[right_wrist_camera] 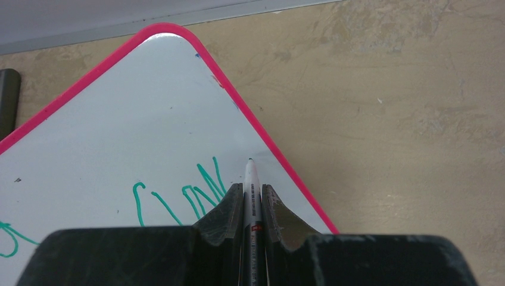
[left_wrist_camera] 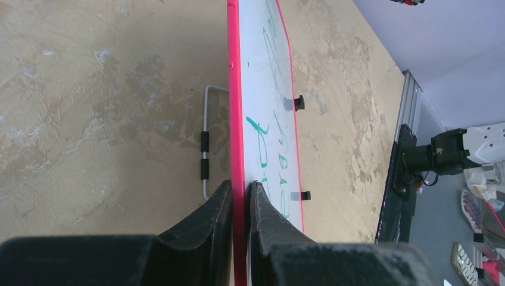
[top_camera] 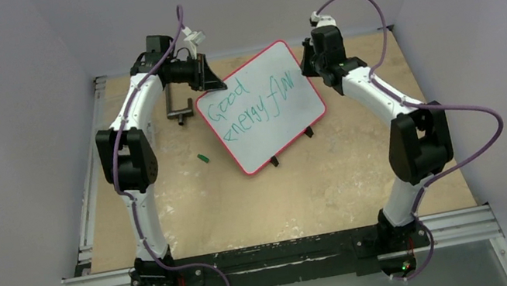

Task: Write a sentence on the whiteboard
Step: Write a sentence on the whiteboard, then close the whiteboard marker at the center of the board.

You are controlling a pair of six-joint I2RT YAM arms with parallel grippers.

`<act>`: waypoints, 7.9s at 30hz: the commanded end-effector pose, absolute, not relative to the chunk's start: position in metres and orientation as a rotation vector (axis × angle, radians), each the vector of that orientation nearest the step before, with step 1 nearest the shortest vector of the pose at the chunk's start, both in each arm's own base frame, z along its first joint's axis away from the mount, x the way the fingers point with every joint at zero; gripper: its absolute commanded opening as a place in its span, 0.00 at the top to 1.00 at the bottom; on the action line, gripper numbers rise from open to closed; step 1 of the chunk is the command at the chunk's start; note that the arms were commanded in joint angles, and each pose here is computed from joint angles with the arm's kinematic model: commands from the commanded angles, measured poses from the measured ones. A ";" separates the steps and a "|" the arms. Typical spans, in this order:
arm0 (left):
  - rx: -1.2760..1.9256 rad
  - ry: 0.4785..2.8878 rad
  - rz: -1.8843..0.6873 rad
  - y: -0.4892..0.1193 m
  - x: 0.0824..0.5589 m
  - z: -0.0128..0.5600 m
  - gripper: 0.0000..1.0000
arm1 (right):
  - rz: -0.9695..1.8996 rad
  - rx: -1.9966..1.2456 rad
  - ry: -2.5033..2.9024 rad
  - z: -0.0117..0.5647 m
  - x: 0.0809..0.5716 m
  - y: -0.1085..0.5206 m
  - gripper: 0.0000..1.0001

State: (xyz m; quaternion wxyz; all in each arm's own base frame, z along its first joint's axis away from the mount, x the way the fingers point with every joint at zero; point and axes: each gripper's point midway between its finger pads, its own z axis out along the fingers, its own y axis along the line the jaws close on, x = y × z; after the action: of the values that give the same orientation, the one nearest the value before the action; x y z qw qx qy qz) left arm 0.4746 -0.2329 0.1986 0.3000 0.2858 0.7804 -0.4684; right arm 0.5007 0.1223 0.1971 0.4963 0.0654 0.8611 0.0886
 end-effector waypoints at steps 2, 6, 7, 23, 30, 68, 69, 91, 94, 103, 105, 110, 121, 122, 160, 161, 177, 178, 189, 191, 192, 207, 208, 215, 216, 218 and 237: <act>0.886 1.911 -1.184 -0.236 0.471 0.235 1.00 | 0.244 0.160 2.002 0.227 0.515 0.125 1.00; 0.887 1.909 -1.184 -0.237 0.471 0.236 1.00 | 0.243 0.162 2.002 0.226 0.518 0.125 1.00; 0.887 1.909 -1.184 -0.237 0.471 0.236 1.00 | 0.243 0.163 2.002 0.226 0.519 0.125 1.00; 0.888 1.909 -1.186 -0.237 0.471 0.235 1.00 | 0.252 0.163 2.014 0.220 0.526 0.130 1.00; 0.886 1.910 -1.188 -0.237 0.471 0.235 1.00 | 0.293 0.135 2.027 0.215 0.522 0.137 1.00; 0.887 1.906 -1.194 -0.238 0.470 0.237 1.00 | 0.223 0.159 2.126 0.175 0.484 0.125 1.00; 0.887 1.905 -1.194 -0.238 0.470 0.237 1.00 | 0.213 0.164 2.128 0.174 0.484 0.124 1.00; 0.891 1.901 -1.193 -0.239 0.469 0.238 1.00 | 0.265 0.125 2.194 0.157 0.459 0.129 1.00; 0.889 1.903 -1.194 -0.239 0.468 0.238 1.00 | 0.322 0.106 2.177 0.165 0.459 0.138 1.00; 0.890 1.903 -1.192 -0.239 0.469 0.238 1.00 | 0.377 0.091 2.123 0.192 0.466 0.146 1.00; 0.892 1.901 -1.191 -0.239 0.469 0.238 1.00 | 0.380 0.091 2.108 0.201 0.465 0.146 1.00; 0.891 1.906 -1.188 -0.238 0.468 0.238 1.00 | 0.447 0.076 2.040 0.235 0.453 0.150 1.00; 0.913 1.924 -1.155 -0.232 0.466 0.231 0.97 | 0.560 0.080 1.939 0.271 0.414 0.152 1.00; 0.909 1.927 -1.158 -0.231 0.466 0.232 0.95 | 0.576 0.078 1.935 0.272 0.411 0.153 1.00; 0.799 2.000 -1.151 -0.217 0.473 0.220 0.44 | 0.670 0.061 1.893 0.282 0.392 0.161 1.00; 0.792 1.995 -1.152 -0.216 0.475 0.222 0.43 | 0.670 0.061 1.893 0.282 0.392 0.160 1.00; 0.405 1.954 -0.852 -0.148 0.488 0.258 0.05 | 0.679 0.050 1.851 0.301 0.387 0.159 1.00; 0.343 1.969 -0.809 -0.139 0.487 0.257 0.06 | 0.681 0.050 1.848 0.302 0.386 0.159 1.00; -0.490 2.109 -0.369 -0.047 0.447 0.236 0.11 | 0.705 0.036 1.824 0.312 0.378 0.161 1.00; -0.638 2.138 -0.256 -0.029 0.431 0.228 0.09 | 0.707 0.035 1.820 0.314 0.376 0.160 1.00; -0.686 2.141 -0.206 -0.022 0.423 0.227 0.06 | 0.710 0.034 1.819 0.315 0.376 0.161 1.00; -0.935 2.189 0.221 -0.036 0.322 0.174 0.03 | 0.726 0.030 1.796 0.330 0.367 0.160 1.00; -0.947 2.191 0.223 -0.038 0.321 0.169 0.04 | 0.726 0.027 1.794 0.331 0.367 0.160 1.00; -0.987 2.221 0.090 -0.059 0.322 0.140 0.07 | 0.724 0.022 1.782 0.335 0.362 0.158 1.00; -0.990 2.223 0.058 -0.063 0.323 0.134 0.08 | 0.724 0.022 1.780 0.335 0.362 0.159 1.00; -0.979 2.246 0.003 -0.075 0.326 0.121 0.10 | 0.723 0.020 1.784 0.333 0.363 0.159 1.00; -0.878 2.328 -0.178 -0.122 0.349 0.060 0.47 | 0.734 0.000 1.791 0.329 0.363 0.162 1.00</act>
State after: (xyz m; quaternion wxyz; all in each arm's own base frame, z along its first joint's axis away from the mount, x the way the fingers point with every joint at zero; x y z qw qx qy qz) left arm 0.3330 -0.1071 0.0606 0.3049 -0.3443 0.8873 -0.0330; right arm 0.3659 0.1575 0.3124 0.5519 0.0152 0.7776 0.3009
